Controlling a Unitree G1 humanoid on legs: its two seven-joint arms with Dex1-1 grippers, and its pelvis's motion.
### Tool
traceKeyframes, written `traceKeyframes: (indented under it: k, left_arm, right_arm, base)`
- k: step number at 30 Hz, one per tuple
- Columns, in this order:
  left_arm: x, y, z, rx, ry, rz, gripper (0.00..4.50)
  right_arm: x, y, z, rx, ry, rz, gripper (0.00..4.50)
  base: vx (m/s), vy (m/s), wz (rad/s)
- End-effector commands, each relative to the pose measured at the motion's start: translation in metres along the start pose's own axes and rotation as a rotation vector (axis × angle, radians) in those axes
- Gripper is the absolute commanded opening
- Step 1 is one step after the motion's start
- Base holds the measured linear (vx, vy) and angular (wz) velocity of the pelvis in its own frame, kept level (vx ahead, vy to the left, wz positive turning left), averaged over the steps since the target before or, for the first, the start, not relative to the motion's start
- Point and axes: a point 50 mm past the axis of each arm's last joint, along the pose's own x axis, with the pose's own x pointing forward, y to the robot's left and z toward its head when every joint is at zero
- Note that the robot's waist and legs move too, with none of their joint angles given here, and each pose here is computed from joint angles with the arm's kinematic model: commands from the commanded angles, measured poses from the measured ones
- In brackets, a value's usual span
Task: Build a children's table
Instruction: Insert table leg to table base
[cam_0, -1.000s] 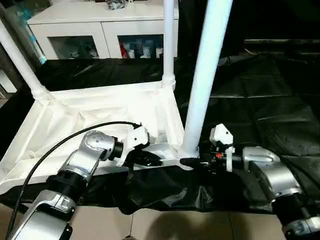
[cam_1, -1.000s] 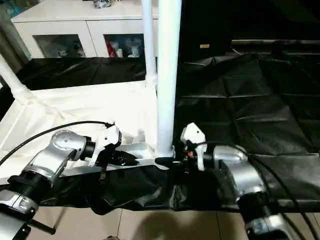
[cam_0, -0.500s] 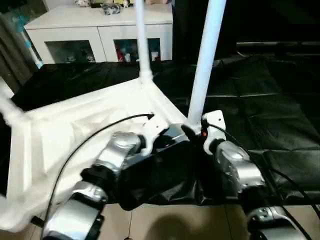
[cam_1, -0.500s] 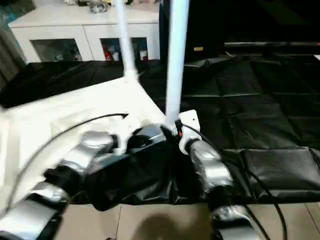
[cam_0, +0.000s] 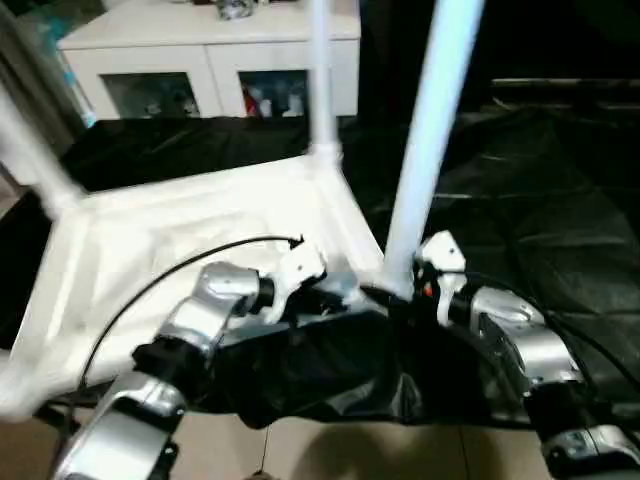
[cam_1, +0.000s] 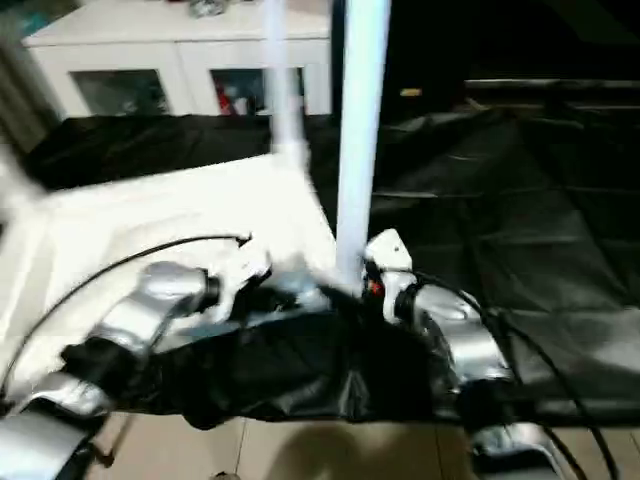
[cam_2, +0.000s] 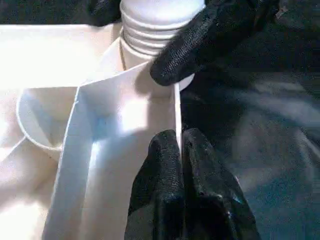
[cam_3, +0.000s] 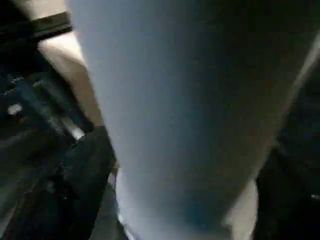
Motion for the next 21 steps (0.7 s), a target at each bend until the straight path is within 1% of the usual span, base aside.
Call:
traceKeyframes:
  k: [1,5,7,8,12,13,14,15,16,17,19,20,21]
  left_arm:
    - [0.0,-0.009,-0.002,0.002,0.016,-0.096,0.0]
    - [-0.008,-0.017,-0.004,-0.014,0.003,-0.16,0.0]
    - [-0.008,-0.018,-0.004,-0.014,0.003,-0.163,0.0]
    - [-0.009,-0.018,-0.005,-0.015,0.001,-0.168,0.0]
    - [-0.01,-0.019,-0.006,-0.02,0.0,-0.173,0.0]
    - [-0.01,-0.019,-0.006,-0.022,-0.001,-0.169,0.0]
    - [-0.01,-0.019,-0.006,-0.024,-0.001,-0.167,0.0]
    - [-0.01,-0.019,-0.005,-0.029,-0.006,-0.157,0.0]
    - [-0.009,-0.018,-0.004,-0.031,-0.011,-0.146,0.0]
    - [-0.007,-0.016,-0.004,-0.035,-0.017,-0.124,0.0]
    - [-0.005,-0.014,-0.003,-0.042,-0.02,-0.091,0.0]
    - [-0.002,-0.009,-0.002,-0.046,-0.016,-0.038,0.0]
    - [0.003,-0.004,0.0,-0.052,-0.015,0.031,0.0]
  right_arm:
    - [-0.005,0.005,-0.003,0.017,0.028,0.077,3.96]
    - [-0.015,0.006,-0.002,0.011,0.047,0.144,3.96]
    - [-0.016,0.006,-0.002,0.012,0.046,0.15,3.96]
    - [-0.017,0.006,-0.001,0.011,0.047,0.159,3.68]
    - [-0.015,0.008,0.0,0.017,0.043,0.173,3.59]
    - [-0.014,0.011,0.0,0.02,0.043,0.185,3.39]
    - [-0.013,0.012,0.0,0.021,0.043,0.19,3.39]
    - [-0.013,0.013,-0.002,0.025,0.044,0.19,3.26]
    - [-0.011,0.014,-0.003,0.03,0.044,0.18,3.26]
    - [-0.009,0.013,-0.005,0.037,0.045,0.151,3.14]
    - [-0.007,0.011,-0.007,0.042,0.046,0.103,3.07]
    - [-0.004,0.007,-0.011,0.053,0.049,0.023,2.9]
    - [0.001,0.002,-0.014,0.062,0.054,-0.08,2.86]
  base:
    - [0.0,0.0,0.0]
    - [0.0,0.0,0.0]
    - [0.0,0.0,0.0]
    - [0.0,0.0,0.0]
    - [0.0,0.0,0.0]
    - [0.0,0.0,0.0]
    - [0.0,0.0,0.0]
    - [0.0,0.0,0.0]
    - [0.0,0.0,0.0]
    - [0.0,0.0,0.0]
    - [0.0,0.0,0.0]
    - [0.0,0.0,0.0]
    - [0.0,0.0,0.0]
